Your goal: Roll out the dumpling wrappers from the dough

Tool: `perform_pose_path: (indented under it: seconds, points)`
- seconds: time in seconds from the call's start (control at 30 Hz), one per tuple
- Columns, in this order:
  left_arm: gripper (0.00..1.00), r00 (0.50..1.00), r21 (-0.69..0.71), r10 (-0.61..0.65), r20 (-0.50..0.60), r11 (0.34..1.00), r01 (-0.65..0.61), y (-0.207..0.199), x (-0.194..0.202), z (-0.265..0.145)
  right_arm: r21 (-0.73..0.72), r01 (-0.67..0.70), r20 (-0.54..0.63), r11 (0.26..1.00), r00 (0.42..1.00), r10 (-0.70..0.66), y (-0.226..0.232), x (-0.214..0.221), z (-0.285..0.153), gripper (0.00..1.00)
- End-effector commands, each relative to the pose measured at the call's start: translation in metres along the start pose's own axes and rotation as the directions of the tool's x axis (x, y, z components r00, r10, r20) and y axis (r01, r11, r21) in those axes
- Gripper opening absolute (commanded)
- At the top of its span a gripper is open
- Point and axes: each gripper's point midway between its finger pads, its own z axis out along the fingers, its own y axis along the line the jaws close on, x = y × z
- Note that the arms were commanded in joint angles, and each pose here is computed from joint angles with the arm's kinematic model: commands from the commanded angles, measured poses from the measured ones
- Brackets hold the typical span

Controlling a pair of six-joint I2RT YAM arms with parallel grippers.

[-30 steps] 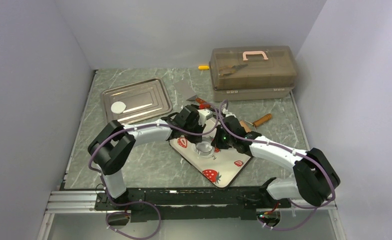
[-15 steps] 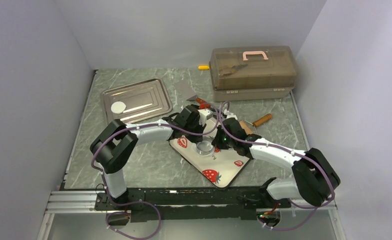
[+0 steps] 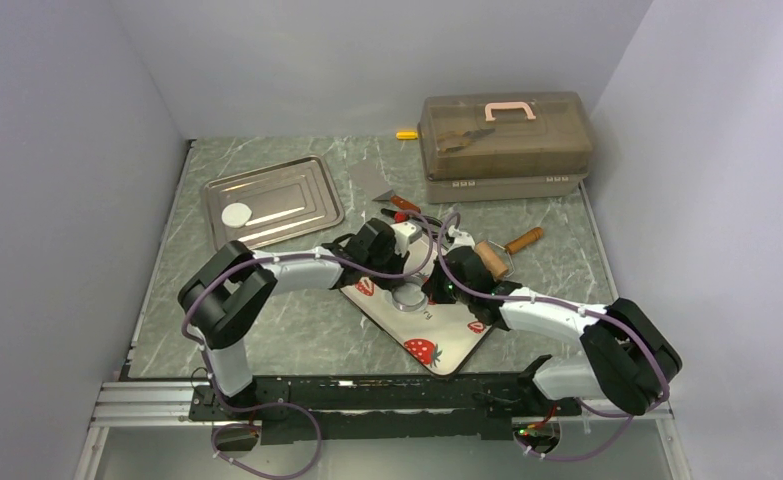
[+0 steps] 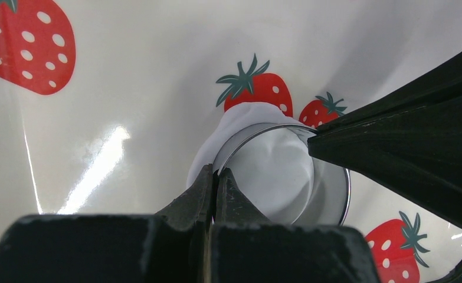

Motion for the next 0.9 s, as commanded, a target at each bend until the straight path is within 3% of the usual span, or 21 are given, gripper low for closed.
perform_pose_path:
  seconds: [0.0,0.23,0.33,0.63,0.87]
  points:
    - [0.0,0.989,-0.097,-0.071,-0.13,0.994,0.058,0.02,0.061,0.006,0.021,0.046,-0.08,0.999,0.996,-0.044,-0.009,0.031,0.002,0.0]
    - [0.0,0.97,-0.151,-0.139,-0.198,0.982,0.11,0.03,0.113,0.008,0.003,0.058,-0.07,0.998,0.996,-0.058,0.008,0.031,0.002,0.0]
    - [0.0,0.97,-0.188,-0.128,-0.208,0.978,0.089,0.037,0.113,0.01,0.004,0.061,-0.079,0.998,0.995,-0.061,0.006,0.036,-0.002,0.0]
    - [0.0,0.996,-0.032,-0.014,-0.086,0.999,0.011,-0.001,0.005,-0.003,0.037,0.114,-0.064,0.993,0.992,-0.112,0.01,0.019,-0.017,0.0]
    - [0.21,0.998,0.029,0.058,-0.006,0.998,-0.058,-0.017,-0.03,-0.023,0.019,0.109,-0.046,0.994,0.993,-0.108,0.019,0.011,-0.016,0.0]
